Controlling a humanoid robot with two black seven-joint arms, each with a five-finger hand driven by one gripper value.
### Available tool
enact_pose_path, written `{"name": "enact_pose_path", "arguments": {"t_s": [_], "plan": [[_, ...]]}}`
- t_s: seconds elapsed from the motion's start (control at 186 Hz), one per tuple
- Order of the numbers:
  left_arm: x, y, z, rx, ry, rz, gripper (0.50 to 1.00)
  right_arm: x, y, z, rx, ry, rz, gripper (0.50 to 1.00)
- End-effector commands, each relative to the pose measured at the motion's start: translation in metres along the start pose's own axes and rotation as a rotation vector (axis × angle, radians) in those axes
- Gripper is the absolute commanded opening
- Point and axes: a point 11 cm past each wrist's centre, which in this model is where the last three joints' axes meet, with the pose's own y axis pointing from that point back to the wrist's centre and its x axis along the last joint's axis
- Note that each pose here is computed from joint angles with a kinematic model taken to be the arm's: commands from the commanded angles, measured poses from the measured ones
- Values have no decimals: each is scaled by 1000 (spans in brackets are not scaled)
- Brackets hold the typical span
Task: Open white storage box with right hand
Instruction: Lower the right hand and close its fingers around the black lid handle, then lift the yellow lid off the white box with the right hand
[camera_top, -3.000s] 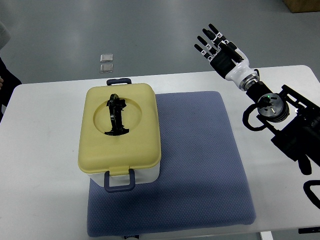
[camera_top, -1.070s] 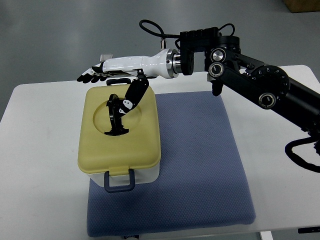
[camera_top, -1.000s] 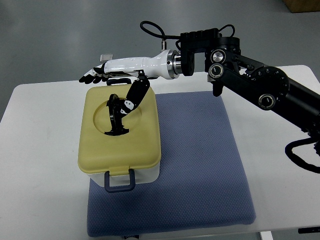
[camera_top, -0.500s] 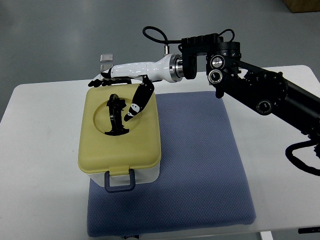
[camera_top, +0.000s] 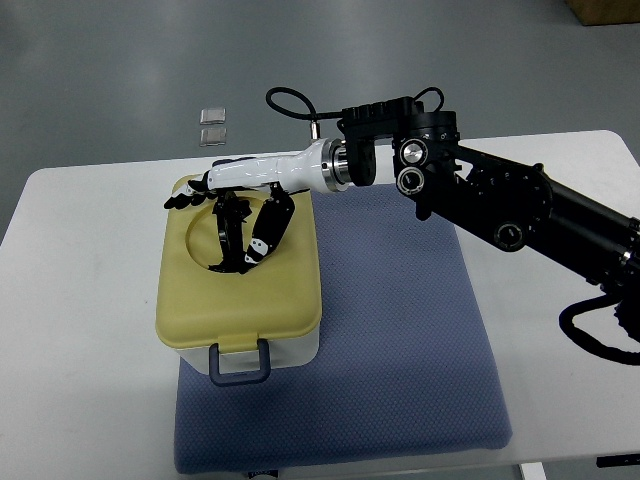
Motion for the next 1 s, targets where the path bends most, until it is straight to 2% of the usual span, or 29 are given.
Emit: {"name": "enact_pose_path", "arguments": {"t_s": [0.0, 0.108, 0.167, 0.183, 0.242, 0.312, 0.349, 0.403, 0.543, 0.634, 0.64, 0.651, 0.995], "plan": [[0, 0, 0, 0, -2, -1, 1000, -2, -2, 3, -11, 4, 10, 946], [0, 0, 0, 0, -2, -1, 1000, 0, -3, 3, -13, 8, 31, 944], [0, 0, 0, 0, -2, -1, 1000, 1, -2, 4, -15, 10, 43, 926], [0, 0, 0, 0, -2, -1, 1000, 2, -2, 3, -15, 12, 46, 897], [0, 0, 0, 0, 0, -1, 1000, 4, -2, 3, -16, 16, 56, 854], [0, 0, 0, 0, -2, -1, 1000, 7, -2, 2, -14, 22, 72, 766], [0, 0, 0, 0, 0, -1, 1000, 7, -2, 1, -10, 26, 75, 740], [0, 0, 0, 0, 0, -1, 1000, 8, -2, 0, -4, 28, 79, 646], [0, 0, 0, 0, -2, -1, 1000, 10, -1, -1, -3, 32, 82, 545], [0, 0, 0, 0, 0, -1, 1000, 11, -1, -1, -3, 31, 87, 537], [0, 0, 0, 0, -2, -1, 1000, 12, -1, -1, 0, 32, 95, 503], [0, 0, 0, 0, -2, -1, 1000, 12, -1, -1, 0, 32, 97, 500], [-1, 0, 0, 2, -3, -4, 1000, 22, 3, -9, 31, 30, 117, 500]]}}
